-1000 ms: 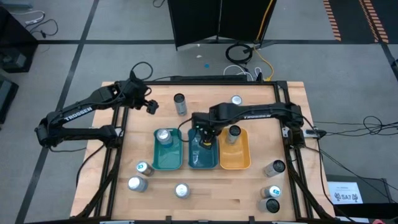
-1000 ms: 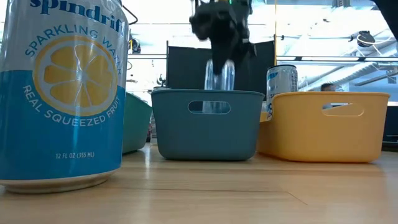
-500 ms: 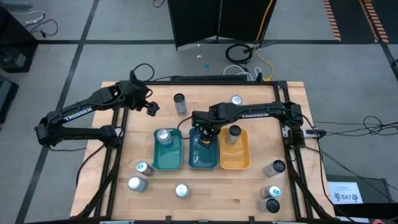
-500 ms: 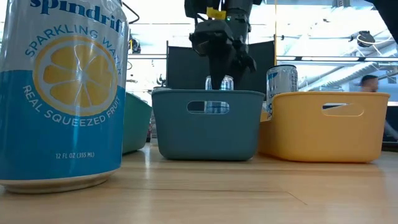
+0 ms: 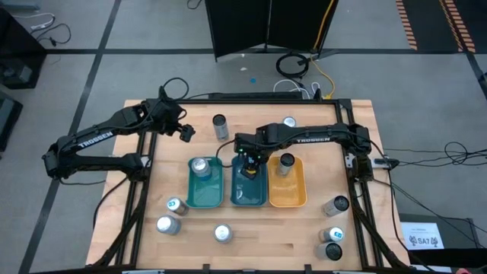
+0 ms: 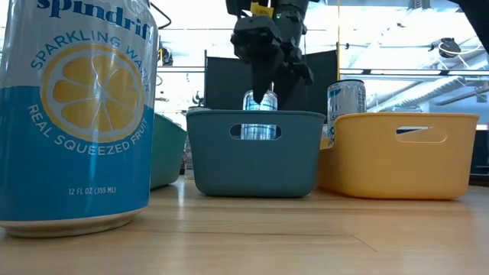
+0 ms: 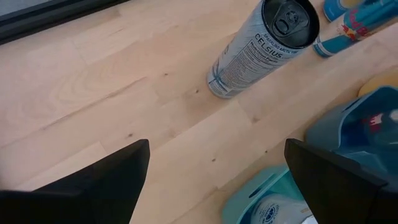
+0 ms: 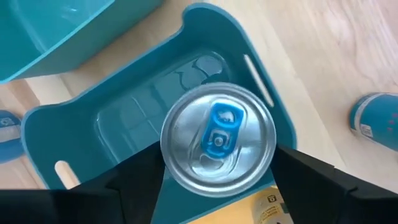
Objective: Sort soda cans
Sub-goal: Put the blue soda can into the blue bin
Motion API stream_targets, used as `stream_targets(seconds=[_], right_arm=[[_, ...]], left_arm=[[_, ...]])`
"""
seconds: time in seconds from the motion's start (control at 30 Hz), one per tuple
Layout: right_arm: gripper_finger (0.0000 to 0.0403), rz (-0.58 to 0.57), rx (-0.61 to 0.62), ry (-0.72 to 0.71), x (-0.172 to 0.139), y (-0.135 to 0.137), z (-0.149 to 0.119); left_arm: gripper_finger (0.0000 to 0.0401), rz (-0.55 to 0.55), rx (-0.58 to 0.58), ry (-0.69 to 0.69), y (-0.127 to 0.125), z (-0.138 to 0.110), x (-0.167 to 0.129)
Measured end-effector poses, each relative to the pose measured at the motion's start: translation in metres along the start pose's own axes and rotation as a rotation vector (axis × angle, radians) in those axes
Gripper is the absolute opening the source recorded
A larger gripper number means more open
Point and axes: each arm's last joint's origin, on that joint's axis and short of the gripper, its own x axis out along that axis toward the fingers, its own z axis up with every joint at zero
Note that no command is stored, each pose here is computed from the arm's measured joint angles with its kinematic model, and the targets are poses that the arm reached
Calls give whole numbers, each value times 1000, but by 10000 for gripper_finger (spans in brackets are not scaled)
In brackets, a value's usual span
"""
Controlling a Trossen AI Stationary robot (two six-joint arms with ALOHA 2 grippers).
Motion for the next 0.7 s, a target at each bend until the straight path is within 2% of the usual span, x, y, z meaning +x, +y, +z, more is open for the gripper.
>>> stream_targets(seconds=[0.33,0.6,0.7], right_arm=[[311,-2,58,13,-9,-5,-2],[316,32,70,-40,-45,-3,-4],[316,45,52,-104,-66,-3,-2]], left_arm=[[382,0,8,0,0,0,0],[382,-2,8,-4,0,0,0],[382,-2,8,-4,0,0,0]])
